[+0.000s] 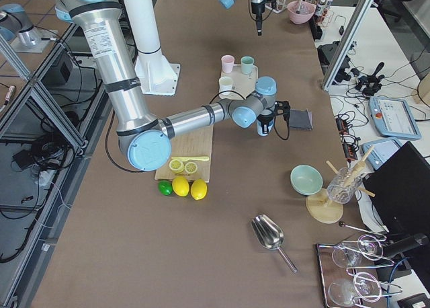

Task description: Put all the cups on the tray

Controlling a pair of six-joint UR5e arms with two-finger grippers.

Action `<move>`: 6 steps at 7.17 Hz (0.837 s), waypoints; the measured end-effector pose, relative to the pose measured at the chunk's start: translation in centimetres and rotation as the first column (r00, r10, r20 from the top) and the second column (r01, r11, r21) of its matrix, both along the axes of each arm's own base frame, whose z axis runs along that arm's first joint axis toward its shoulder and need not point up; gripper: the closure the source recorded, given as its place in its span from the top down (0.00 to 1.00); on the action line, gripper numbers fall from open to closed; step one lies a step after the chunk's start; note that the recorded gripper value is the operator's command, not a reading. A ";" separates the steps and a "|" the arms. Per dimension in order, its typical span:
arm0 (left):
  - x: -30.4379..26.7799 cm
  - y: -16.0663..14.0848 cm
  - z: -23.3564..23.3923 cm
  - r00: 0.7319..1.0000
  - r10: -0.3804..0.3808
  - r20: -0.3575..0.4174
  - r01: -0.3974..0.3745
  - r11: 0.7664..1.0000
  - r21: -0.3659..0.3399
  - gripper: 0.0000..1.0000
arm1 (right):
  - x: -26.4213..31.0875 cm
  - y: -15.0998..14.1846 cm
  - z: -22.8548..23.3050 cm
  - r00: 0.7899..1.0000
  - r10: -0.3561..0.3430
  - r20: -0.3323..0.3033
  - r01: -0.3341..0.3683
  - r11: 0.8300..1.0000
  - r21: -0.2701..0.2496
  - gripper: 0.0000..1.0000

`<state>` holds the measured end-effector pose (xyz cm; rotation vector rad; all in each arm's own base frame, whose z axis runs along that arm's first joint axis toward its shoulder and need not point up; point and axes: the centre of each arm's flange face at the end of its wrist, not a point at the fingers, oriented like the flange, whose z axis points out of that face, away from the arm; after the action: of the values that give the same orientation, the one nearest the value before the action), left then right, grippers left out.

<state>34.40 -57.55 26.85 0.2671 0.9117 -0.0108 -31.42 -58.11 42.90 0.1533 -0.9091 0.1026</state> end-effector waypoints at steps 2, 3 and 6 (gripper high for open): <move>-5.2 -1.8 3.8 0.998 0.047 0.038 -0.048 0.998 0.039 0.98 | -7.8 1.1 -8.4 0.997 0.068 0.022 -0.066 0.995 -0.073 0.00; -7.5 -2.3 5.8 0.996 0.071 0.054 -0.074 0.996 0.053 0.98 | -12.2 2.5 -13.0 0.996 0.094 -0.002 -0.094 0.990 -0.106 0.00; -9.6 -2.6 7.6 0.994 0.087 0.070 -0.091 0.994 0.065 0.98 | -20.4 7.1 -19.1 0.992 0.124 -0.038 -0.128 0.984 -0.122 0.99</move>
<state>24.82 -60.16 34.50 0.2879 0.8570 0.1110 -51.86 -50.96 23.82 0.0966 -0.8600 0.2733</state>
